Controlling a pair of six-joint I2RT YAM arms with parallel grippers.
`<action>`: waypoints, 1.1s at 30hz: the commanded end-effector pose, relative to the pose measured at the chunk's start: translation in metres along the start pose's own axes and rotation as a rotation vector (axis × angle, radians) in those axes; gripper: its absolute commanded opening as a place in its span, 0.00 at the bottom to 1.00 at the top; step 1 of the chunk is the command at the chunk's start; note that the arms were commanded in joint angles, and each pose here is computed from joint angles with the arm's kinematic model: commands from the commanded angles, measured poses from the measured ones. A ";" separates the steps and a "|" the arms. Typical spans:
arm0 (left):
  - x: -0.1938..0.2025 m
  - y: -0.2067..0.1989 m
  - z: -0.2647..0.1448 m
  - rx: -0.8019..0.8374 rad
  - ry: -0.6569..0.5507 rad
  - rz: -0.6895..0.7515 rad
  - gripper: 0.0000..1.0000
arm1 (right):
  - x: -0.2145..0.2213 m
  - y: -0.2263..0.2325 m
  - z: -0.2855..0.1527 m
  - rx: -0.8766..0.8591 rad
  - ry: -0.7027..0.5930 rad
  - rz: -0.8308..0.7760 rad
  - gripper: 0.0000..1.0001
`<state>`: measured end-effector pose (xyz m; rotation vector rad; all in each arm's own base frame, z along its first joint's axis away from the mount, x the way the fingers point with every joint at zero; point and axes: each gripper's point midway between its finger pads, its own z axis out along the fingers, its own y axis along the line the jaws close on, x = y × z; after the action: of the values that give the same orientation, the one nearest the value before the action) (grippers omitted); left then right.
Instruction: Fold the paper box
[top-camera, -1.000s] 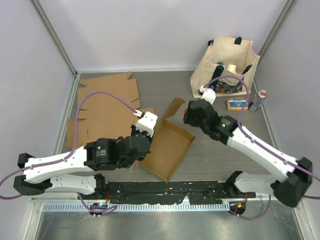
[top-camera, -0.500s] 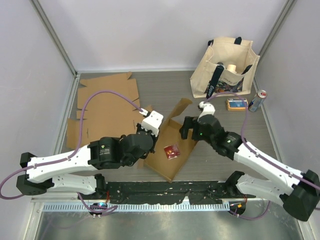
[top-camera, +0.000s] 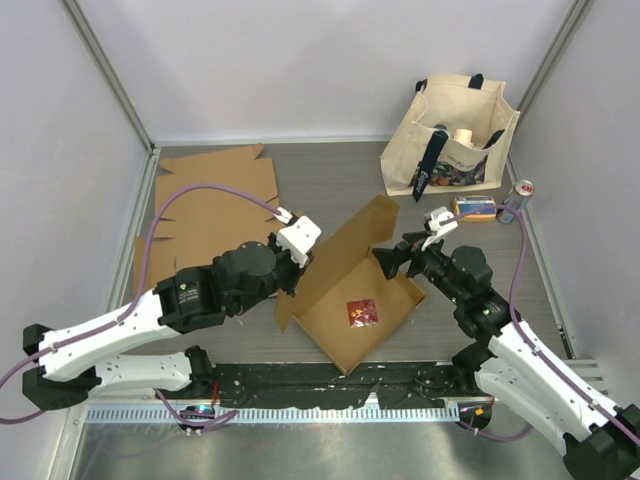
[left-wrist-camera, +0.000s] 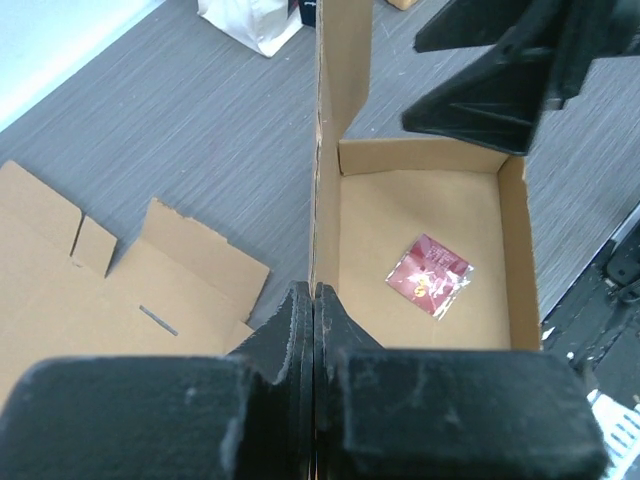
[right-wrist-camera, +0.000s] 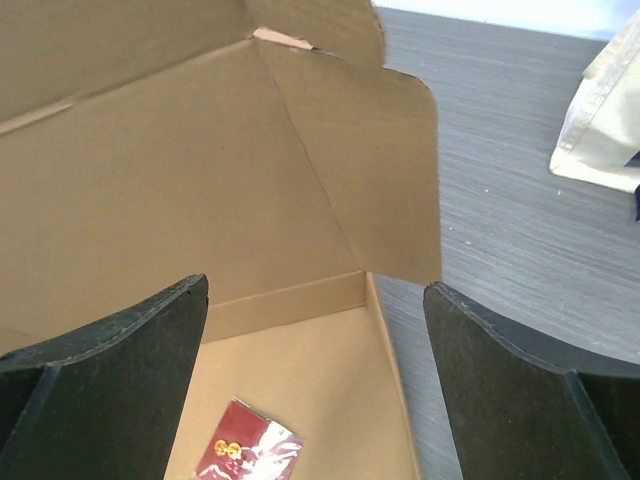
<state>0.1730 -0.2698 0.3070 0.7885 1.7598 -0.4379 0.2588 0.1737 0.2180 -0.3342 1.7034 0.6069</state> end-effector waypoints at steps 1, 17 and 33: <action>-0.018 0.005 -0.003 0.095 -0.082 0.037 0.00 | -0.053 0.011 -0.015 -0.057 -0.221 -0.137 0.95; -0.019 -0.012 -0.012 0.281 -0.096 0.160 0.00 | -0.095 0.014 0.019 -0.207 0.216 -0.413 0.91; -0.042 0.043 0.015 -0.077 -0.114 -0.026 0.67 | -0.100 -0.020 0.019 0.021 0.086 -0.311 0.05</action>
<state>0.1901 -0.2693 0.3020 1.0061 1.6851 -0.4501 0.2847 0.1865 0.2714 -0.8357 1.8063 0.5279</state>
